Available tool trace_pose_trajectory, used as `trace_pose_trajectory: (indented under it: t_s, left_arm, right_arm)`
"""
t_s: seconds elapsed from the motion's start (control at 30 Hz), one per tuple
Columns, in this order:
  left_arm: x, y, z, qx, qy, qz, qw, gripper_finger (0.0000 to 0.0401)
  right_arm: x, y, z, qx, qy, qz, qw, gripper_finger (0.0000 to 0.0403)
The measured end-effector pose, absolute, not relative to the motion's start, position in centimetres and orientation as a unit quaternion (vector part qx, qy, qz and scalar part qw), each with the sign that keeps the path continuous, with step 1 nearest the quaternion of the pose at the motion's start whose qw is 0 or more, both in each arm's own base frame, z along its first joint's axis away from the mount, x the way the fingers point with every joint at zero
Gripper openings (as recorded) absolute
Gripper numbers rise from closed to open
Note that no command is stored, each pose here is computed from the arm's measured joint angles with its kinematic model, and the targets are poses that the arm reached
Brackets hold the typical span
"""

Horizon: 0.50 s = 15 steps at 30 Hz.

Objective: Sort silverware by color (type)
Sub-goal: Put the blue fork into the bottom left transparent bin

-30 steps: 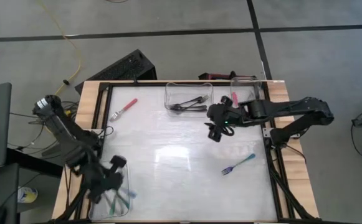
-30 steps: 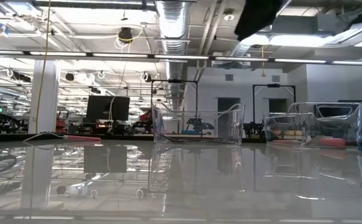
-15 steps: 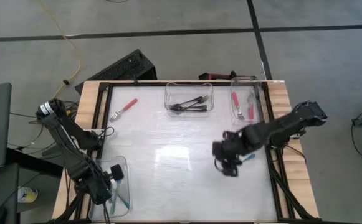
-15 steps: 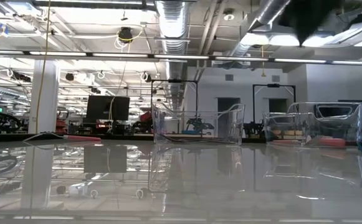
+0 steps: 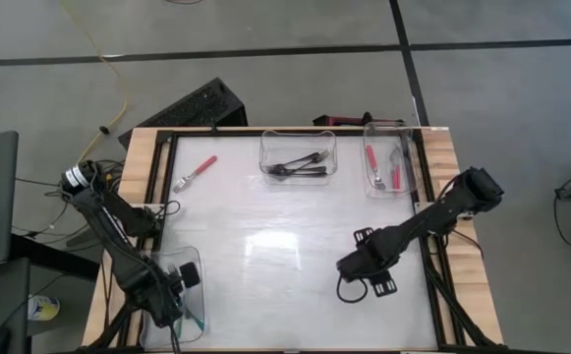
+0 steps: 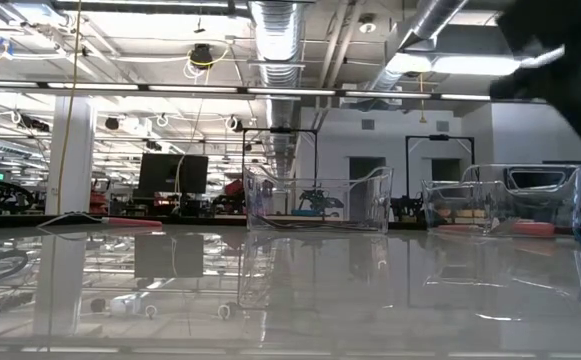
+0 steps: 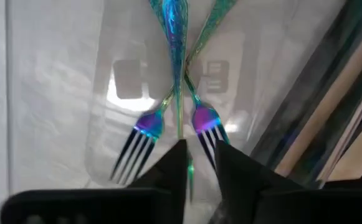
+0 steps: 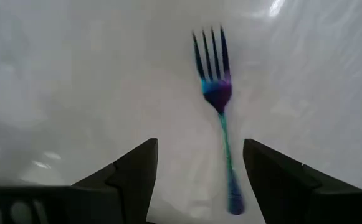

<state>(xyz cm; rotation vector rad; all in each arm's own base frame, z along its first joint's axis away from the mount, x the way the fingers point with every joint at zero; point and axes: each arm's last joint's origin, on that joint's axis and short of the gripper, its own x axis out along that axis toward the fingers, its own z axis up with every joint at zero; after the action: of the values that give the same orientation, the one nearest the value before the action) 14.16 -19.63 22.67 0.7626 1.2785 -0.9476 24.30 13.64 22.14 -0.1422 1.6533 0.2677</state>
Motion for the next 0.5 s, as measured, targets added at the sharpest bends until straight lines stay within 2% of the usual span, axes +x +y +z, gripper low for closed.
trace_pose_trajectory:
  t_s: [0.27, 0.5]
  left_arm:
    - [14.2, -19.8, 23.8, 0.287, 0.588, -0.372, 0.658, 0.0146]
    - [15.2, -20.4, 28.1, 0.271, 0.552, -0.292, 0.733, 0.0156]
  right_arm:
    - [22.0, 12.3, 16.8, -0.096, 0.754, 0.121, 0.638, 0.0260]
    - [21.2, 11.7, 14.0, -0.117, 0.725, 0.109, 0.670, 0.0259]
